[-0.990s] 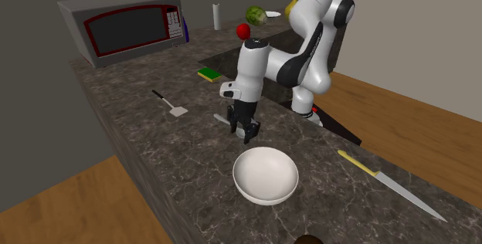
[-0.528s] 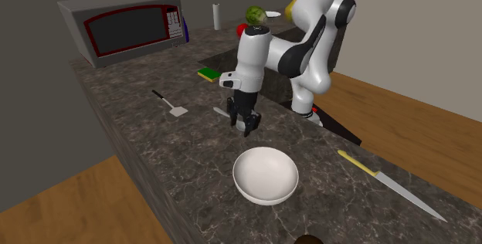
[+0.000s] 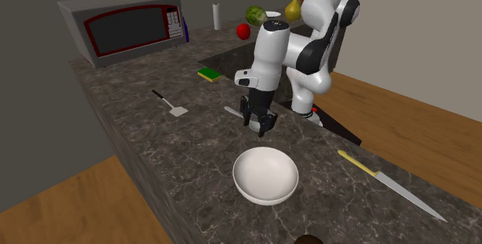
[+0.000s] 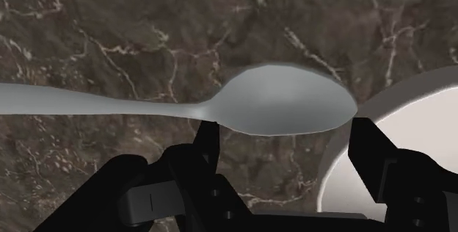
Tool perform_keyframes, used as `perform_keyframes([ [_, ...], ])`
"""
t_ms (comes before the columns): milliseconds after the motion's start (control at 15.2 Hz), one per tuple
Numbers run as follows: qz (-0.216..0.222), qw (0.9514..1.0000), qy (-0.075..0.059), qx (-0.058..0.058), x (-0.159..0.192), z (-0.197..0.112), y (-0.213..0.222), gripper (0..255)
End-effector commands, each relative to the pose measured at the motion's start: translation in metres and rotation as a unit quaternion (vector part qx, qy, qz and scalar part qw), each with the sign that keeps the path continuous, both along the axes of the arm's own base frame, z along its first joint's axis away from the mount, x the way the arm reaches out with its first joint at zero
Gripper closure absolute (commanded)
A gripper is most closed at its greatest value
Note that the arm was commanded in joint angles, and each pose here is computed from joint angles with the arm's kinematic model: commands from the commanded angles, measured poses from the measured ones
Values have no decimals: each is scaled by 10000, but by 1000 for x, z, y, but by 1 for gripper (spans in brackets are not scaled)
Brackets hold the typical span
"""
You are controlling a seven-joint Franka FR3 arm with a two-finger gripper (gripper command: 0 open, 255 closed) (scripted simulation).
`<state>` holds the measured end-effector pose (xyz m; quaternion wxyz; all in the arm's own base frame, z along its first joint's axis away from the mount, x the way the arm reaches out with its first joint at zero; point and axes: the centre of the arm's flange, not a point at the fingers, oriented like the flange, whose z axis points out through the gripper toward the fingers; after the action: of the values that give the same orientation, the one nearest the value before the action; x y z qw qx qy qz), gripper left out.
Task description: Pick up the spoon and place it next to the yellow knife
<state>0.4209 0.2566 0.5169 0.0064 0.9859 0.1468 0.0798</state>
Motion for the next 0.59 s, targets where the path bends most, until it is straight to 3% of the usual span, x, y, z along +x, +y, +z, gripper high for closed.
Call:
perform_keyframes([
  [0, -5, 10000, 1, 0, -17, 0, 21, 255],
  [528, -5, 10000, 1, 0, -84, 1, 102, 255],
])
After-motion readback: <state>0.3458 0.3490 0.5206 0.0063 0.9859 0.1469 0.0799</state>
